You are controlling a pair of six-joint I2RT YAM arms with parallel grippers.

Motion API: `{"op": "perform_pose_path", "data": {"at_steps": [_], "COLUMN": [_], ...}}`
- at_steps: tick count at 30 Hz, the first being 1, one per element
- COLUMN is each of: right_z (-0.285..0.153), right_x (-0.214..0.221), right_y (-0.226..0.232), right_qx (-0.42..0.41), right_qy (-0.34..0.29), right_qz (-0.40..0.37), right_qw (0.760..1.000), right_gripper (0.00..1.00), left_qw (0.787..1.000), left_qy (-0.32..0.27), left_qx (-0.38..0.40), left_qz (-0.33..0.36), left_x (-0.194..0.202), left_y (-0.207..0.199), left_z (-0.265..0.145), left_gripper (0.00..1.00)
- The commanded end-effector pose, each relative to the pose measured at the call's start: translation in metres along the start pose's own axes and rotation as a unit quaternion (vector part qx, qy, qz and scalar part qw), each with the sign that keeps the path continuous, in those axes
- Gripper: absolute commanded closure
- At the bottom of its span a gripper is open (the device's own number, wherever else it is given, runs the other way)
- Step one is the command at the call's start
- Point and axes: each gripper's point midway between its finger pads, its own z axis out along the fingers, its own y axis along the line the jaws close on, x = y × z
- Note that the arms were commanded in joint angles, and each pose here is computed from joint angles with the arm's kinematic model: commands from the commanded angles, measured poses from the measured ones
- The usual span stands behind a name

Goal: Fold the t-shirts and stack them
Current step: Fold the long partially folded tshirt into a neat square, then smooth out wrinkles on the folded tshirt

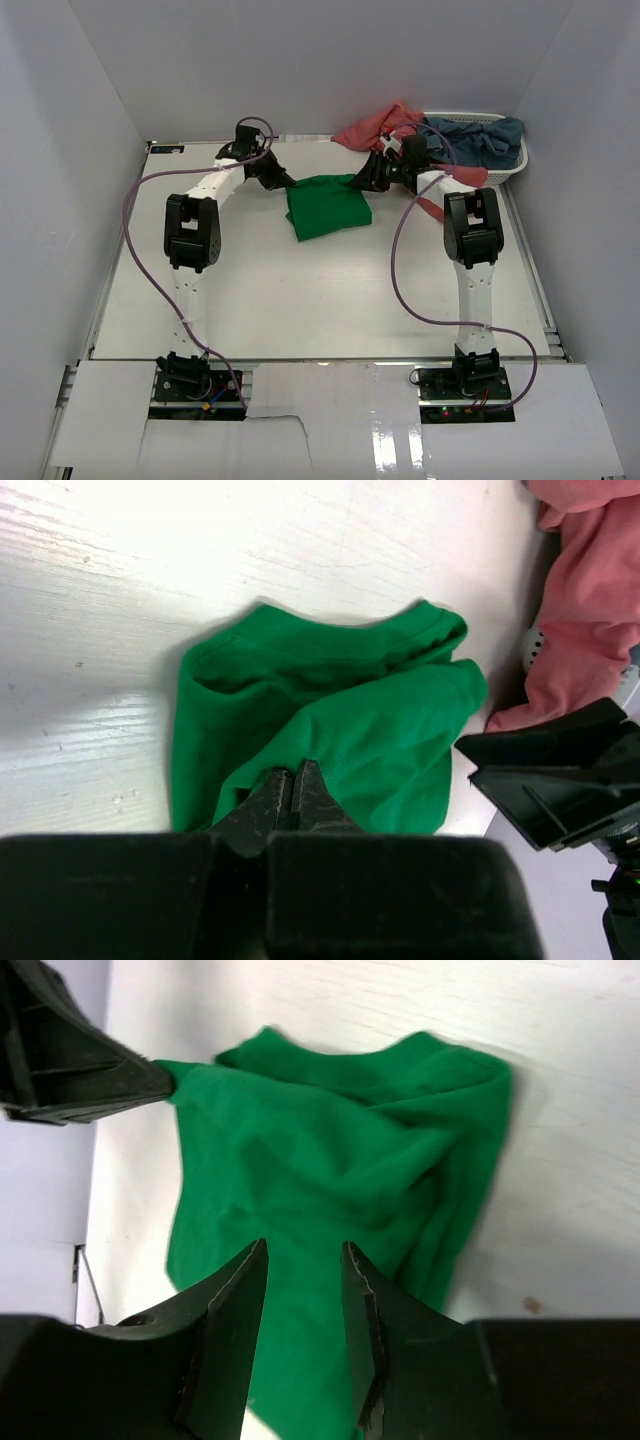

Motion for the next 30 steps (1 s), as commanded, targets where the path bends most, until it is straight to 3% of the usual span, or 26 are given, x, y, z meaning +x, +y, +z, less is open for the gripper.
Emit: {"op": "perform_pose_path", "data": {"at_steps": [1, 7, 8, 9, 12, 14, 20, 27, 30], "right_z": [-0.025, -0.031, -0.03, -0.028, -0.026, -0.025, -0.02, -0.006, 0.002], "right_x": [-0.026, -0.021, -0.019, -0.017, -0.009, -0.005, 0.005, 0.016, 0.025], "right_y": [0.047, 0.056, 0.056, 0.056, 0.055, 0.053, 0.044, 0.027, 0.014], "right_qx": [-0.058, -0.085, -0.087, -0.089, -0.086, -0.083, -0.073, -0.065, -0.056], "right_qy": [-0.035, -0.045, -0.041, -0.038, -0.031, -0.028, -0.01, 0.018, 0.028], "right_qz": [-0.056, -0.056, -0.054, -0.053, -0.055, -0.057, -0.055, -0.049, -0.042], "right_qw": [0.996, 0.994, 0.994, 0.994, 0.994, 0.995, 0.996, 0.997, 0.997], "right_gripper": [0.58, 0.57, 0.57, 0.57, 0.58, 0.58, 0.6, 0.71, 0.79], "left_qw": [0.998, 0.998, 0.998, 0.998, 0.998, 0.998, 0.993, 0.986, 0.978], "left_qy": [-0.048, -0.045, -0.043, -0.042, -0.047, -0.051, -0.073, 0.036, 0.09], "left_qx": [0.04, 0.042, 0.043, 0.042, 0.039, 0.039, 0.08, 0.136, 0.152], "left_qz": [0.022, 0.021, 0.017, 0.015, 0.011, 0.011, 0.038, 0.085, 0.109], "left_x": [-0.026, -0.03, -0.03, -0.031, -0.033, -0.034, -0.041, 0.019, 0.056], "left_y": [-0.039, -0.035, -0.034, -0.032, -0.031, -0.033, -0.056, -0.068, -0.066], "left_z": [-0.046, -0.046, -0.045, -0.045, -0.048, -0.05, -0.069, -0.056, -0.045], "left_gripper": [1.0, 0.98, 0.8, 0.69, 0.42, 0.37, 0.36, 0.43, 0.56]}}
